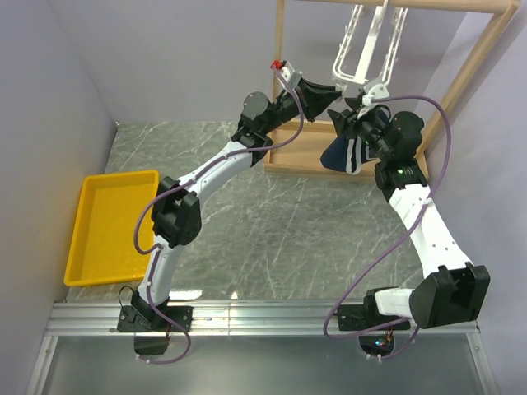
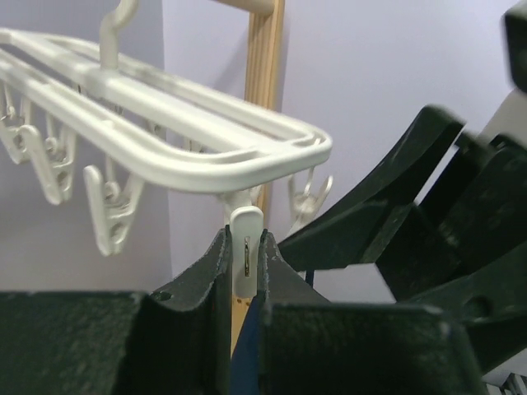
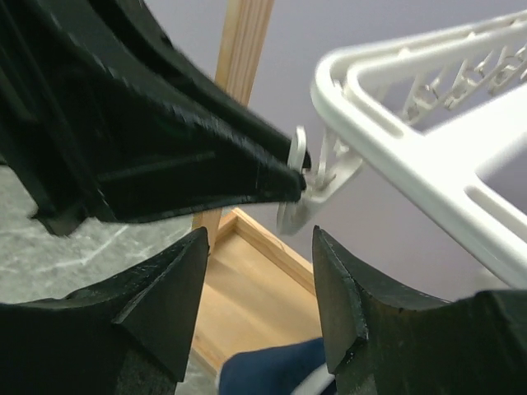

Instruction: Clip the underwear to the hanger

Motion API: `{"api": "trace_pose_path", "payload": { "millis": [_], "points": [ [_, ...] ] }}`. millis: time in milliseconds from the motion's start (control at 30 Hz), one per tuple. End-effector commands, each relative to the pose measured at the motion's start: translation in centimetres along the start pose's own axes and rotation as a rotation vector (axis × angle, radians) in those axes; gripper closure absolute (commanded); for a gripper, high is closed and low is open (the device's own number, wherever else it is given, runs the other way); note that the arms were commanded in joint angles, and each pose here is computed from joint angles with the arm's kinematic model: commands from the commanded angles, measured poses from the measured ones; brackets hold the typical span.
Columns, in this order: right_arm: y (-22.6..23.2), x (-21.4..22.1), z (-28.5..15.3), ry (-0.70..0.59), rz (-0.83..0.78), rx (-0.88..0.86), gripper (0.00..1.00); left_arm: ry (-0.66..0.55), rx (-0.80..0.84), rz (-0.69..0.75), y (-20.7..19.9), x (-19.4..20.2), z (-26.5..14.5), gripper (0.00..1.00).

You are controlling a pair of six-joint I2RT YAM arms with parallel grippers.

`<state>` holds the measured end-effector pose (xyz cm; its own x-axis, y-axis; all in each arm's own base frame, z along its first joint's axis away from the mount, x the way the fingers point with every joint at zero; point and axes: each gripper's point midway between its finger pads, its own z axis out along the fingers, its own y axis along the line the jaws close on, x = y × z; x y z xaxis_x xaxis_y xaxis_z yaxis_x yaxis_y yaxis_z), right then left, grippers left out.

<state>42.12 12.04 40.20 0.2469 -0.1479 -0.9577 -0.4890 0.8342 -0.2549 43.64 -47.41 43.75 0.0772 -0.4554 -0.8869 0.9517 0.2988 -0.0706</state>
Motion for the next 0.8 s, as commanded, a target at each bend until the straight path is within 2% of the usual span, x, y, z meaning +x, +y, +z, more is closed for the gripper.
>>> {"api": "trace_pose_path", "payload": {
  "millis": [0,167,500,767],
  "points": [
    [-0.2,-0.4,-0.6,-0.002,-0.061,-0.009,0.4,-0.124,0.057,0.051,-3.2,-7.5,0.5,1.0],
    [-1.1,-0.5,-0.8,-0.003,-0.069,0.016,0.41,-0.123,0.065,0.047,-3.4,-7.7,0.4,1.0],
    [-1.7,-1.6,0.9,-0.067,0.026,0.024,0.42,-0.107,0.041,-0.032,-3.0,-7.1,0.5,1.0],
    [-2.6,-2.3,1.9,-0.098,0.056,0.055,0.47,-0.085,0.012,-0.095,-2.7,-6.1,0.7,1.0]
  ]
}}
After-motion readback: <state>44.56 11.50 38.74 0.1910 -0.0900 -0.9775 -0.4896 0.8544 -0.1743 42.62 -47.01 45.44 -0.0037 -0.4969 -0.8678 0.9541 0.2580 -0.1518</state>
